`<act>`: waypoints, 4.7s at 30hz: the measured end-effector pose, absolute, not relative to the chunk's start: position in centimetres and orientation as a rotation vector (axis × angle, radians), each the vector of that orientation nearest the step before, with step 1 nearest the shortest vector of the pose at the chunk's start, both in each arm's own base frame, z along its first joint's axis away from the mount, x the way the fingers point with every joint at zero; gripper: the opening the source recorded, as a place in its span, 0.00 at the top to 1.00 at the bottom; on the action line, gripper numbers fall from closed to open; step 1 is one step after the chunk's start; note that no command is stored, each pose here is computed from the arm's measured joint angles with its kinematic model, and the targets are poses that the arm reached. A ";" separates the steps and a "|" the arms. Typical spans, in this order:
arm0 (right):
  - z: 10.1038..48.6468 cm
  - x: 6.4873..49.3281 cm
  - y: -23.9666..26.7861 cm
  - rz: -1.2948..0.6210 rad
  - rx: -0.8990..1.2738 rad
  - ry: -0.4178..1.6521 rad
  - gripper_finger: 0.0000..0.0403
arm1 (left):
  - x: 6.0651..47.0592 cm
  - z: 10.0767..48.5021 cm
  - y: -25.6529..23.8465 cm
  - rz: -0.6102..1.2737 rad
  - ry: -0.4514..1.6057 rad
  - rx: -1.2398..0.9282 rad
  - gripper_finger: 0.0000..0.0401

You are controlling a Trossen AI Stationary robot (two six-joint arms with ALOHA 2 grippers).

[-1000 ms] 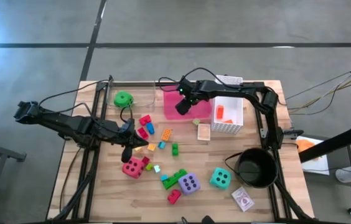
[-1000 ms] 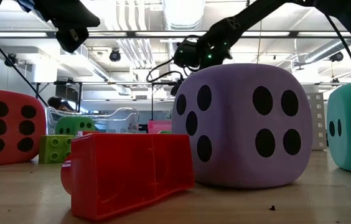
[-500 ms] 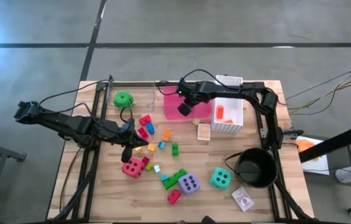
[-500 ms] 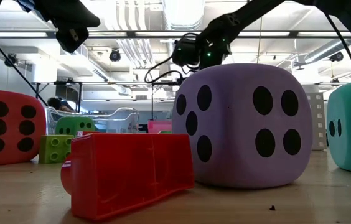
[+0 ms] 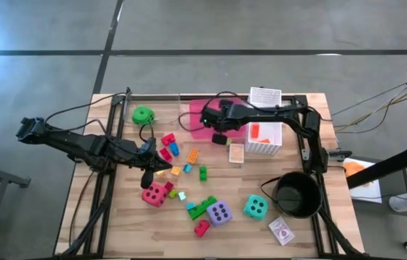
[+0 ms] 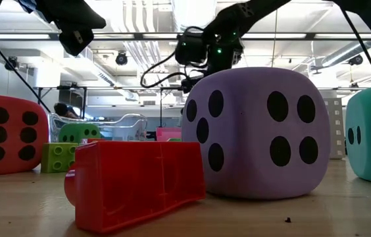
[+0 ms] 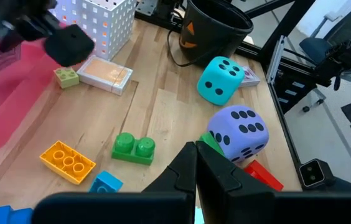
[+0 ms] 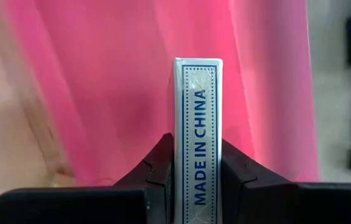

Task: Pick & Place Toys
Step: Put the blue deck of cards into the pink bin, then put the small light green game piece into the white bin

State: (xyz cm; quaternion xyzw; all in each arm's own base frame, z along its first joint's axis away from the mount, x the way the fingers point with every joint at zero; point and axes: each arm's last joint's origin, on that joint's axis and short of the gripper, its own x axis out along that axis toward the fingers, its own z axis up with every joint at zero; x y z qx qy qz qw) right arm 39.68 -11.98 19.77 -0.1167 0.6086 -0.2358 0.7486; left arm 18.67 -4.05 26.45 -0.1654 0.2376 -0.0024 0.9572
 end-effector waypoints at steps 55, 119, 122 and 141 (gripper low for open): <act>17.5 40.1 -10.0 -0.437 -0.320 1.400 0.52 | 18.6 26.4 -4.1 -0.005 0.487 -0.353 0.98; 18.9 34.9 -8.7 -0.162 0.234 1.327 0.95 | 18.6 26.3 -4.1 0.005 0.495 -0.386 0.98; 18.9 34.8 -9.2 -0.217 0.208 1.327 0.97 | 18.6 26.3 -4.1 0.005 0.495 -0.386 0.98; 19.1 35.1 -9.4 -0.281 0.187 1.287 0.97 | 18.6 26.3 -4.1 0.008 0.495 -0.400 0.98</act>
